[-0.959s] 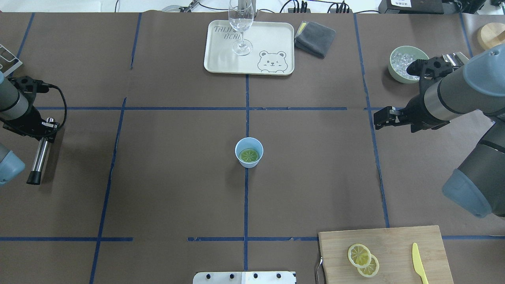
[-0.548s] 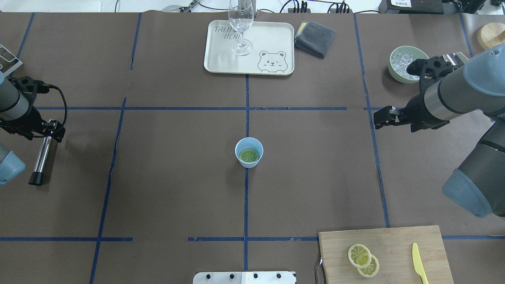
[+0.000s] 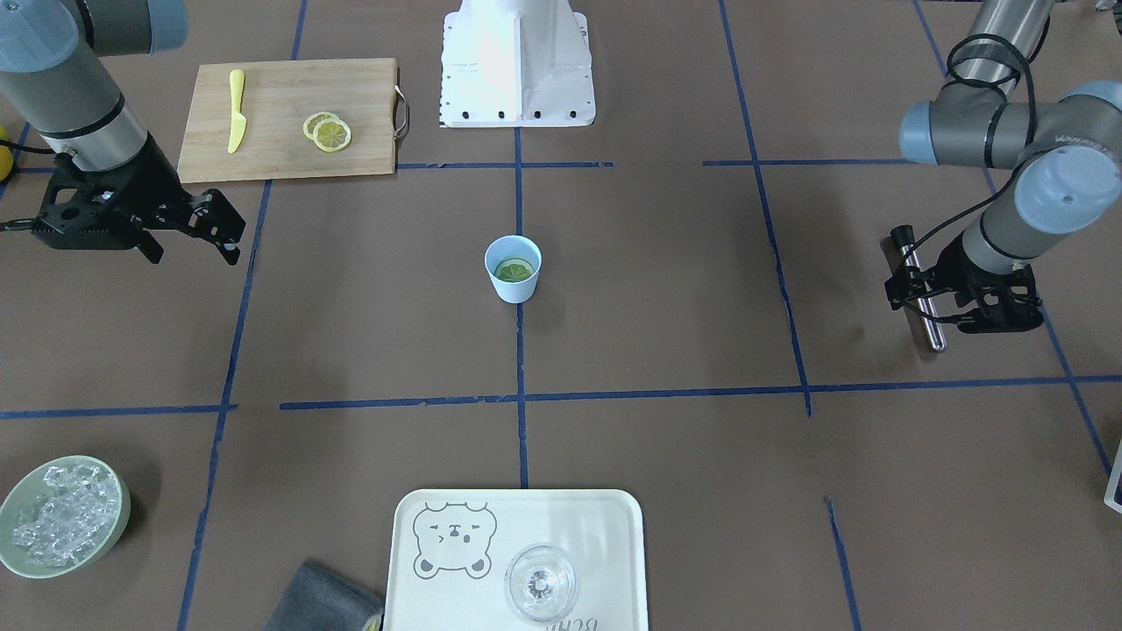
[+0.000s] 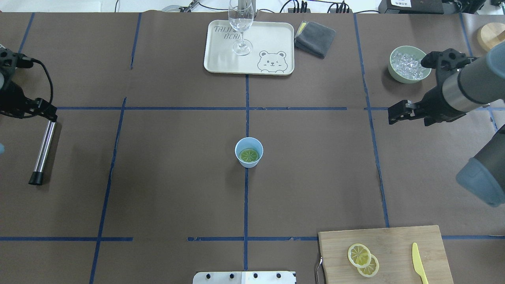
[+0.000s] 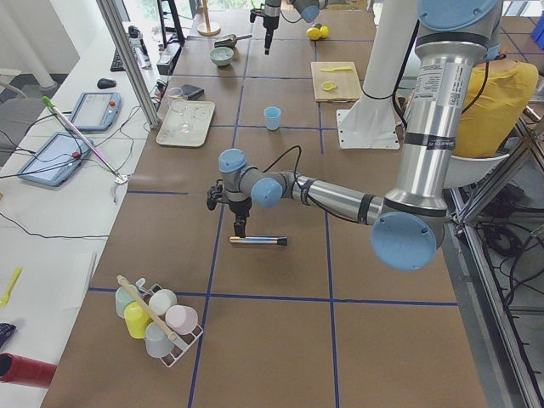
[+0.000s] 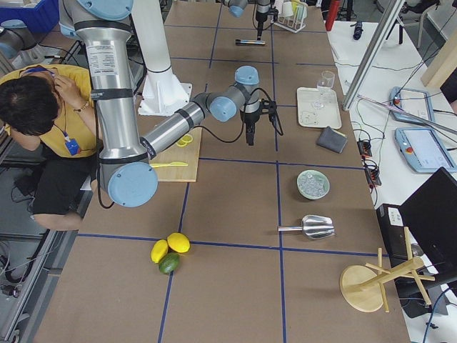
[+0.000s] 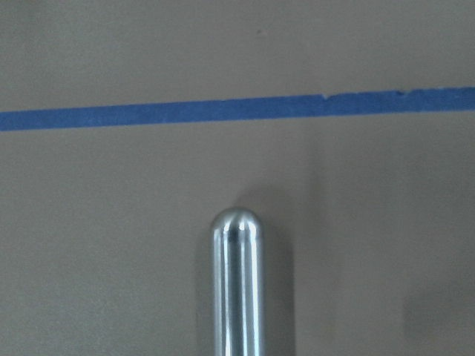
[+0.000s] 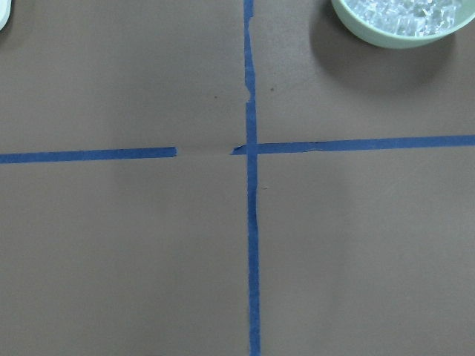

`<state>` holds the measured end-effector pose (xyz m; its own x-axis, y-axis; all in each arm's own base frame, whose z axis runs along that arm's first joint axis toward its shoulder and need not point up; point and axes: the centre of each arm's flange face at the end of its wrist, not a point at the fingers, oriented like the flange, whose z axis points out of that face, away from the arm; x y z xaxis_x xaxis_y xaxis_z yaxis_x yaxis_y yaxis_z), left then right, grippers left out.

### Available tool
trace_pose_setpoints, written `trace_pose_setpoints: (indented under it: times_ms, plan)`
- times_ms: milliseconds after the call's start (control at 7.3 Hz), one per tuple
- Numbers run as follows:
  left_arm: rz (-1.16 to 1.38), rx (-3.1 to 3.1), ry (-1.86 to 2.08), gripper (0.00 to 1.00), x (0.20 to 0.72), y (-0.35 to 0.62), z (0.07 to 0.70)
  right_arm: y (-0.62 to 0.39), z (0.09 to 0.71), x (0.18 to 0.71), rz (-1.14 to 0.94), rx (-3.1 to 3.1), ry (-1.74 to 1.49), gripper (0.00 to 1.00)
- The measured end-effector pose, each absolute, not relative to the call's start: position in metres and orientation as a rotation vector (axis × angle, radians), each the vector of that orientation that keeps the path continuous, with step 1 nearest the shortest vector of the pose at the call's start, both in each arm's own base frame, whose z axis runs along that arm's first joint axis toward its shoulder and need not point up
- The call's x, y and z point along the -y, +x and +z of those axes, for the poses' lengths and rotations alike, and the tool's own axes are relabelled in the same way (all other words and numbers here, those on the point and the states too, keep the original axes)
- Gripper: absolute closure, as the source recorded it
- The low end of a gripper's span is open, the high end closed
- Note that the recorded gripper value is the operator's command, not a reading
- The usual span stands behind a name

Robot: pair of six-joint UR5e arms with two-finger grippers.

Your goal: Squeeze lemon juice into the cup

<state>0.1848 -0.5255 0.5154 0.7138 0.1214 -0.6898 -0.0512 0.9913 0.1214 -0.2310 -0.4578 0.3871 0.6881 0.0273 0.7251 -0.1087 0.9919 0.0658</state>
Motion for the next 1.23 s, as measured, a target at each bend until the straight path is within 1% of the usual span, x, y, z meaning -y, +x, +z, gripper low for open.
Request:
trace_pose_setpoints:
  times_ms: [274, 685, 959, 1234]
  plan:
    - [0.169, -0.851, 0.175, 0.0, 0.52, 0.093, 0.527, -0.171, 0.434, 0.474, 0.0, 0.789, 0.111, 0.0]
    - [0.188, -0.874, 0.26, 0.0, 0.495, -0.012, 0.569, -0.055, 0.533, 0.5, -0.09, 0.806, 0.105, 0.0]
    - [0.204, -0.86, 0.264, 0.0, 0.474, -0.039, 0.598, 0.019, 0.596, 0.499, -0.141, 0.802, 0.118, 0.0]
    - [0.17, -0.864, 0.192, 0.0, 0.457, -0.043, 0.609, 0.061, 0.63, 0.486, -0.195, 0.797, 0.11, 0.0]
